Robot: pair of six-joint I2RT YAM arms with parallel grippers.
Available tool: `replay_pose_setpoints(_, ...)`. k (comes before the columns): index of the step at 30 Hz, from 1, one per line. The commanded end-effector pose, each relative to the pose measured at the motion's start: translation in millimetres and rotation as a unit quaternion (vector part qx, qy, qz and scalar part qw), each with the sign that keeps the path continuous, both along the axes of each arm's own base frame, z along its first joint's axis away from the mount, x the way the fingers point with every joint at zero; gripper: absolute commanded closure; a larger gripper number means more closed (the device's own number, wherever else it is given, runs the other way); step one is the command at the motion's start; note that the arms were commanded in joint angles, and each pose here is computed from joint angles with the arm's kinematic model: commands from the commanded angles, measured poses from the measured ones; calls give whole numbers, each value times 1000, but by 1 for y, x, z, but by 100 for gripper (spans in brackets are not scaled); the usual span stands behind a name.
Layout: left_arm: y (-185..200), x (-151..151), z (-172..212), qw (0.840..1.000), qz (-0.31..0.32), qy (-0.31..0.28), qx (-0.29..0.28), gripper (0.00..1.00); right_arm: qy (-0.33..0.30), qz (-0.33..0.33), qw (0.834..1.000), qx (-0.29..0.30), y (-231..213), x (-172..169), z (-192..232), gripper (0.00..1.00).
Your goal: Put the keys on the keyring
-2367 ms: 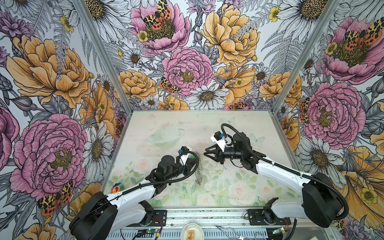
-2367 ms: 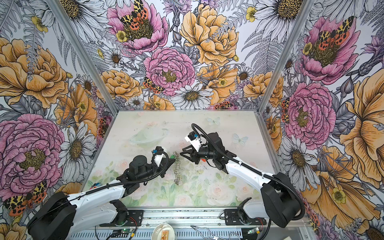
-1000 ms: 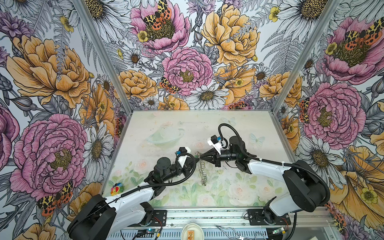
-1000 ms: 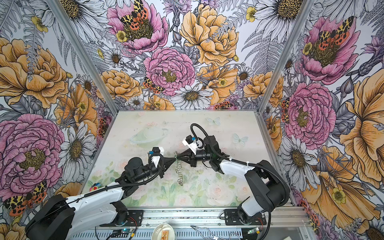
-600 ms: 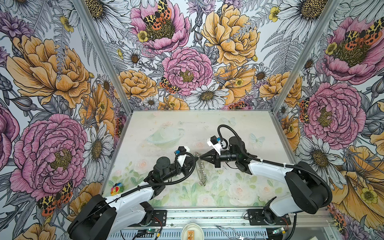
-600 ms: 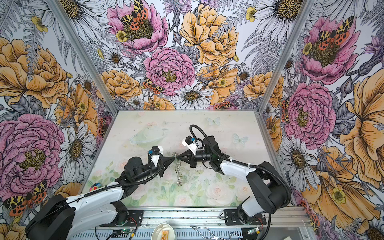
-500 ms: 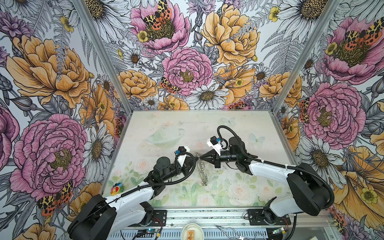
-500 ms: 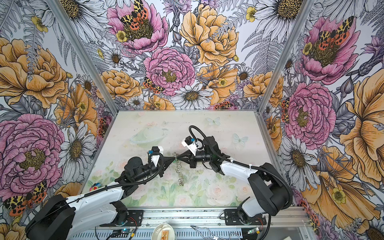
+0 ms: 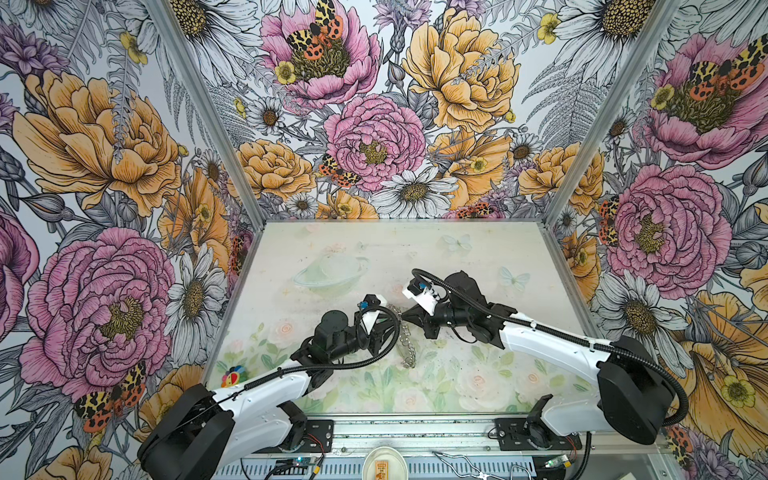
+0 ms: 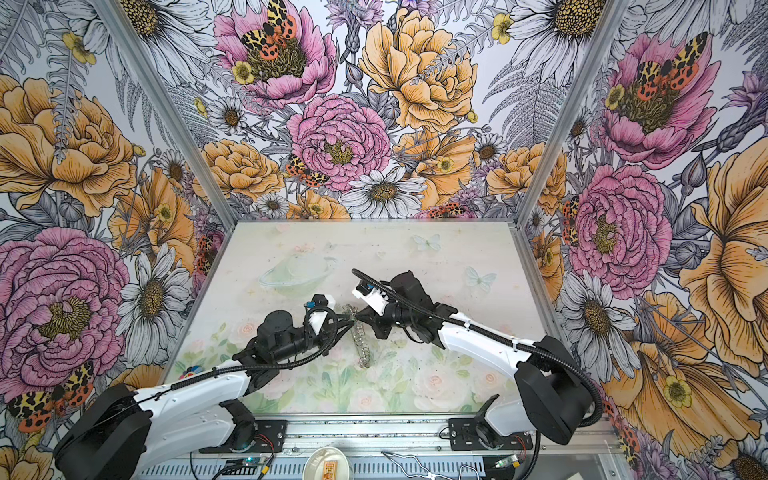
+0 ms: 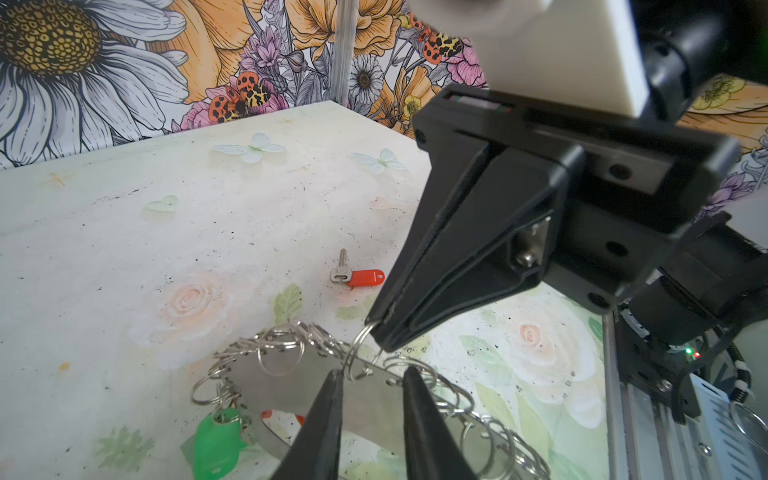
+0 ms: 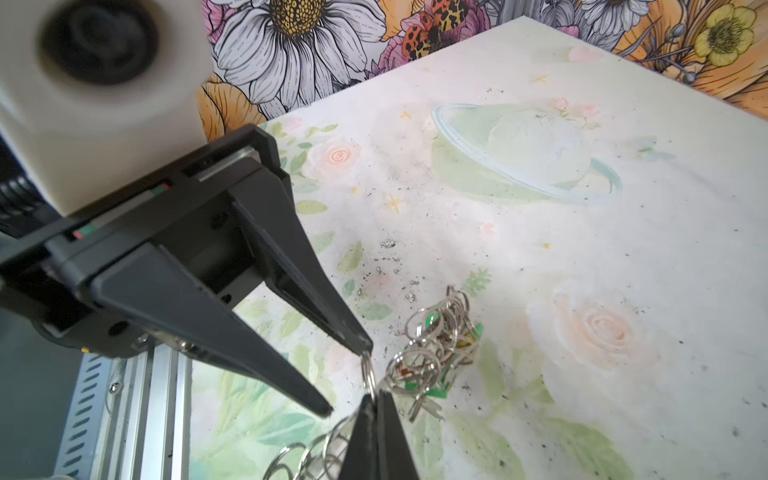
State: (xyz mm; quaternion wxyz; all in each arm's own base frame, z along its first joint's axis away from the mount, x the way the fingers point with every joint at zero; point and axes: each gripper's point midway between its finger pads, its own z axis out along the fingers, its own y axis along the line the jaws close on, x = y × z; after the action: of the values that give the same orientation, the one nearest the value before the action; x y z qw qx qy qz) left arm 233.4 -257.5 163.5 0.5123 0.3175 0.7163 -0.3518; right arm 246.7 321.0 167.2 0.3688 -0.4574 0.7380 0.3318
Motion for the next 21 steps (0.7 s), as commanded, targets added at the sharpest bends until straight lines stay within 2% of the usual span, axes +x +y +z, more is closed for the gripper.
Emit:
replay_pose_setpoints(1, -3, 2, 13, 1000, -7, -19, 0, 73, -65, -8, 997, -26, -3, 8, 24, 100)
replay_pose_setpoints(8, -2, 1, 19, 1000, -6, -30, -6, 74, -95, -1, 994, -52, -1, 5, 28, 100)
replay_pose_setpoints(14, -3, 1, 27, 999, -13, -43, -30, 81, -121, 14, 990, -69, 1, -2, 26, 100)
replay_pose_setpoints(21, -13, -3, 22, 998, -45, -36, -31, 80, -135, 31, 987, -78, 10, -10, 24, 100)
